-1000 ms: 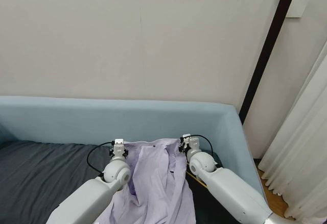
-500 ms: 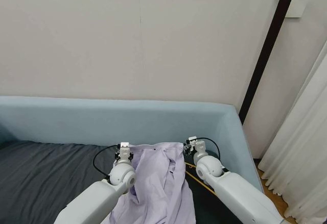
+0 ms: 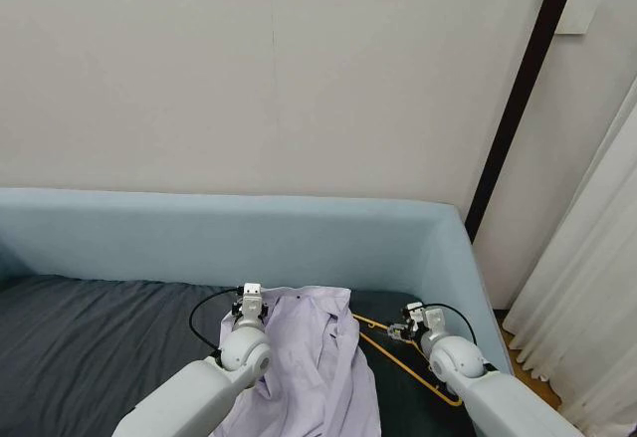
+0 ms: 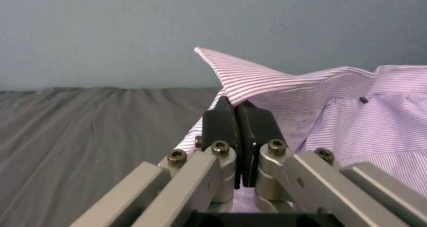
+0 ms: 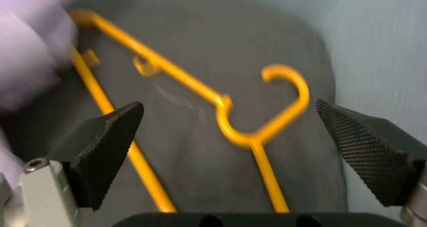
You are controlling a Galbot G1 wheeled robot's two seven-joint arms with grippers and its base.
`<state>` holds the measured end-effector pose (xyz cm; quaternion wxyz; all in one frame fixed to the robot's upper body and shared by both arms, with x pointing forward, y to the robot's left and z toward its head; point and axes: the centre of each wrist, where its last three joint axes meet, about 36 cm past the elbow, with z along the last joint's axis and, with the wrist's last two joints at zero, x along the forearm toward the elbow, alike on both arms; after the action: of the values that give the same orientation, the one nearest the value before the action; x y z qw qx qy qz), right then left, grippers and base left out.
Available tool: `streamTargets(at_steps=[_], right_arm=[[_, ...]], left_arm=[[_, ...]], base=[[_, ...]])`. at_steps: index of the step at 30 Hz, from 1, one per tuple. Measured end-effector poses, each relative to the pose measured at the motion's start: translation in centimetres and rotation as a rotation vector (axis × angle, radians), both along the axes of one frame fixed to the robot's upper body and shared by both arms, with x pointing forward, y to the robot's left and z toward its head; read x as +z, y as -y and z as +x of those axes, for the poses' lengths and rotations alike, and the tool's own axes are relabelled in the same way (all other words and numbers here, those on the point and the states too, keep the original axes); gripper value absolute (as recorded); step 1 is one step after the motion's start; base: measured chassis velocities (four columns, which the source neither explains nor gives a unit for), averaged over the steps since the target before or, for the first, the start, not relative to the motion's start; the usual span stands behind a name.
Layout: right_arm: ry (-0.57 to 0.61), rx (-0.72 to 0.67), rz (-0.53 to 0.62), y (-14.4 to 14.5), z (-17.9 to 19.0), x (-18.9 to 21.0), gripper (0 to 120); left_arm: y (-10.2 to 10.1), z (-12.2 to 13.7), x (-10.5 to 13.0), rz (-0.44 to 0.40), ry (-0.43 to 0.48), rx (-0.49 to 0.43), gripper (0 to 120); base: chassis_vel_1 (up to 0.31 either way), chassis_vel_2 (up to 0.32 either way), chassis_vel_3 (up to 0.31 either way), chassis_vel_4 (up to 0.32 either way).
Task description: Pick up the clothes from the sofa and hang them on the clothes hanger.
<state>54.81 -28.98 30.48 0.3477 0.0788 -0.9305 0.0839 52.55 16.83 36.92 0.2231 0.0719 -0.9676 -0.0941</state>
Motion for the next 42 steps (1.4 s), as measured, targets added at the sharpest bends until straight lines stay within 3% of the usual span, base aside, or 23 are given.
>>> streamTargets(at_steps=[6,12,18,28,33,42], right_arm=[[-0.108,0.018,-0.012,4.1,0.6,-1.8,100],[-0.151,0.013,0.006,5.6,1.6,-2.4,100],[-0.172,0.029,0.004,6.1,1.8,-3.0,91],[-0.165,0.053,0.002,5.9,1.9,-4.4,58],[-0.169,0.053,0.013,5.9,2.1,-4.5,33],[-0.176,0.015,0.048,6.7,2.5,-4.8,5]], left_arm=[[-0.1,-0.4,0.3,0.011,0.018,-0.035,0],[-0.2,-0.8,0.1,0.029,0.038,-0.058,0],[-0.3,-1.2,0.1,0.029,0.047,-0.07,0],[0.0,-1.2,0.2,0.021,0.053,-0.074,0],[-0.1,-1.1,0.2,0.017,0.057,-0.074,0],[0.3,-0.7,0.5,-0.011,0.06,-0.058,0]], base=[[0.0,0.0,0.0,0.0],[0.0,0.0,0.0,0.0],[0.0,0.0,0.0,0.0],[0.0,0.0,0.0,0.0],[0.0,0.0,0.0,0.0],[0.0,0.0,0.0,0.0]])
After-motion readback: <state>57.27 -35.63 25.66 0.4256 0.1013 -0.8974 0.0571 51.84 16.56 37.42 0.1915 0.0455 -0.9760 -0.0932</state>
